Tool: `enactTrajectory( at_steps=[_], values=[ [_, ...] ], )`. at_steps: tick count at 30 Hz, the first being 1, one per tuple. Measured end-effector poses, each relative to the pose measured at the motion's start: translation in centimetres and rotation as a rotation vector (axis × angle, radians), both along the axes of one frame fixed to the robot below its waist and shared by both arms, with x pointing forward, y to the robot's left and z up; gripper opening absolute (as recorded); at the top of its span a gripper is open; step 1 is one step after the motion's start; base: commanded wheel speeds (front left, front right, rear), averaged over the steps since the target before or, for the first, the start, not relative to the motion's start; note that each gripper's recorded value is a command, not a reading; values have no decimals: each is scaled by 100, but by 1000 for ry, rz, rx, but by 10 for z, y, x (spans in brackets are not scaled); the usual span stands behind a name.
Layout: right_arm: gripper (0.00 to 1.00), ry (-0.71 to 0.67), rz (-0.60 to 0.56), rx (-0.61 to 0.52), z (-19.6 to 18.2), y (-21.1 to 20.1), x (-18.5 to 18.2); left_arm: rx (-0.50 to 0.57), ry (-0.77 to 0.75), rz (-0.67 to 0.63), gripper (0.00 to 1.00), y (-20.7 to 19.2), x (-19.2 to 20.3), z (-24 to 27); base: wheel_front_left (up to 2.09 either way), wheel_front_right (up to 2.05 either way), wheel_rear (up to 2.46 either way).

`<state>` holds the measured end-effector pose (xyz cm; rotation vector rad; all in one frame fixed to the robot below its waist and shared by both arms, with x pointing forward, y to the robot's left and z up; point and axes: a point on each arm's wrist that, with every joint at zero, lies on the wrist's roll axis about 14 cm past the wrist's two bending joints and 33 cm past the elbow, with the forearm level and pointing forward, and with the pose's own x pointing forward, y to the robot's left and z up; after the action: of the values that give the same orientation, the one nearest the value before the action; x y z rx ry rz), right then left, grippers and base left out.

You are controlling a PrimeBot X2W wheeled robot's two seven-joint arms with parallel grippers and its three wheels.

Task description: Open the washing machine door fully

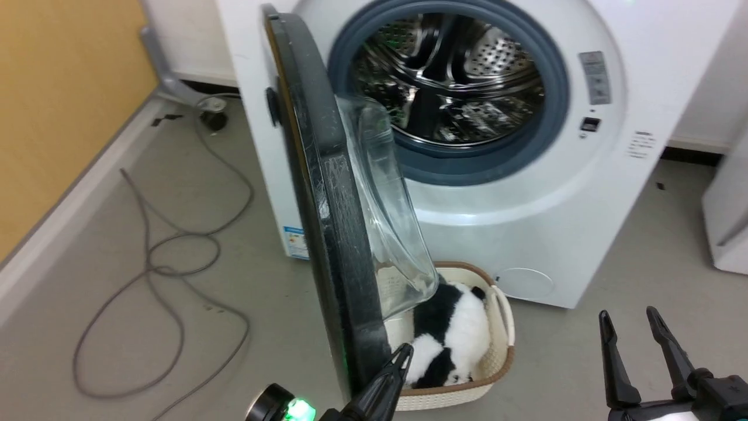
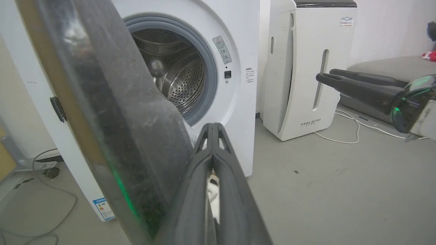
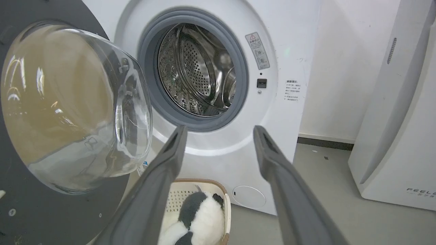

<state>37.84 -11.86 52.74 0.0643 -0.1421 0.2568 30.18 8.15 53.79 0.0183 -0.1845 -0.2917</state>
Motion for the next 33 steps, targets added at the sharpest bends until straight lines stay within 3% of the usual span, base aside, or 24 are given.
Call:
enactTrajectory(
  at_steps=[14, 33],
  values=[
    [100, 7, 129, 2, -2, 45, 12, 21, 15, 225, 0, 63, -21, -4, 0, 0, 0],
    [100, 52, 149, -6, -21, 53, 25, 137, 81, 708, 0, 232, -35, -10, 0, 0, 0]
  ],
)
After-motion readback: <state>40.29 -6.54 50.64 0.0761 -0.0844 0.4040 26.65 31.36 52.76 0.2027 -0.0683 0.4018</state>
